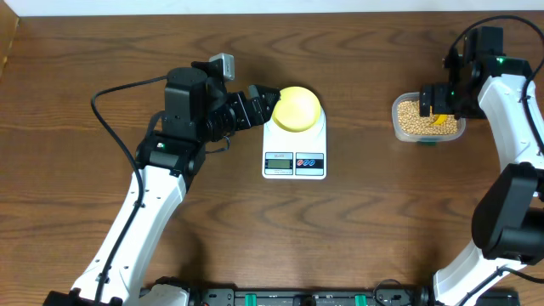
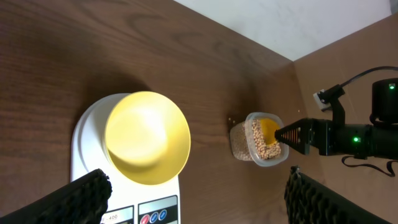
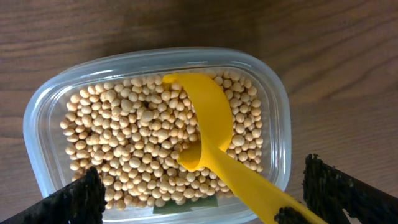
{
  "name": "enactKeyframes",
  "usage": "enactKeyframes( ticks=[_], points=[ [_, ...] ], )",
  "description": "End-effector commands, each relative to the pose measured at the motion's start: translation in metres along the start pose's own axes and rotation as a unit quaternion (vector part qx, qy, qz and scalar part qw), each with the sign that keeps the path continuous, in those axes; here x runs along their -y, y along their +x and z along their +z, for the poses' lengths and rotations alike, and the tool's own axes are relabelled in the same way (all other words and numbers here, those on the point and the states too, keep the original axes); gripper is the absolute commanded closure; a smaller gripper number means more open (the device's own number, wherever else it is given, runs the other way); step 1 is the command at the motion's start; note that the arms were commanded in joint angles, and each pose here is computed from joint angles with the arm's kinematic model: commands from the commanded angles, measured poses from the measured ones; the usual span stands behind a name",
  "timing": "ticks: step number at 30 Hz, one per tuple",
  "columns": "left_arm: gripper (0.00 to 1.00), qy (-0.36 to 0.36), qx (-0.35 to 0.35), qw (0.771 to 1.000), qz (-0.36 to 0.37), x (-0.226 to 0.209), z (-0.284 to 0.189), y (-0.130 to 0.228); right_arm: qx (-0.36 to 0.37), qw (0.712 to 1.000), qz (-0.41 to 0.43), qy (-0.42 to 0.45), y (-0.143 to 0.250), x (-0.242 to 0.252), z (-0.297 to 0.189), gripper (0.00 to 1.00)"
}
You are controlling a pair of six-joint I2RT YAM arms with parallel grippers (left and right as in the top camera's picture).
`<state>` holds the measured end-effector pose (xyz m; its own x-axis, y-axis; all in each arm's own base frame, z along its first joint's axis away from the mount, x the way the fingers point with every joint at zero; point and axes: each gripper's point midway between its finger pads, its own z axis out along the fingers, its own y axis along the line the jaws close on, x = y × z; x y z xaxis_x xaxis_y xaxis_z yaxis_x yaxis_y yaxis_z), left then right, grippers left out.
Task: Scoop item into bowl and weigh 50g on scale
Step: 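Lower the scoop into the soybeans with the right gripper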
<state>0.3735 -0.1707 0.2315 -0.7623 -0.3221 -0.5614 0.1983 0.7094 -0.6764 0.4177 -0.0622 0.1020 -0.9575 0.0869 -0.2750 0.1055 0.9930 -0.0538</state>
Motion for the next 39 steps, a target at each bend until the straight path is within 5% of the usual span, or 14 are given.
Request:
enactKeyframes(
  ticks=[1,9,18,26,39],
  points=[
    [0.10,-0.007,0.001,1.000,0.010,-0.003,0.001,0.000,-0.005,1.000,0.000,0.002,0.002,0.001,0.005,0.01],
    [0.10,-0.007,0.001,1.000,0.010,-0.003,0.001,0.000,0.018,1.000,0.001,-0.015,-0.011,-0.004,-0.013,0.01],
    [0.10,-0.007,0.001,1.000,0.010,-0.003,0.001,0.000,0.069,0.977,-0.010,-0.203,-0.029,-0.066,-0.053,0.01],
    [0.10,-0.007,0.001,1.000,0.010,-0.003,0.001,0.000,0.054,0.995,-0.008,-0.082,-0.023,-0.025,-0.041,0.01],
    [0.10,-0.008,0.002,1.000,0.010,-0.003,0.001,0.000,0.061,0.997,-0.019,-0.038,-0.027,-0.006,-0.039,0.01]
  ],
)
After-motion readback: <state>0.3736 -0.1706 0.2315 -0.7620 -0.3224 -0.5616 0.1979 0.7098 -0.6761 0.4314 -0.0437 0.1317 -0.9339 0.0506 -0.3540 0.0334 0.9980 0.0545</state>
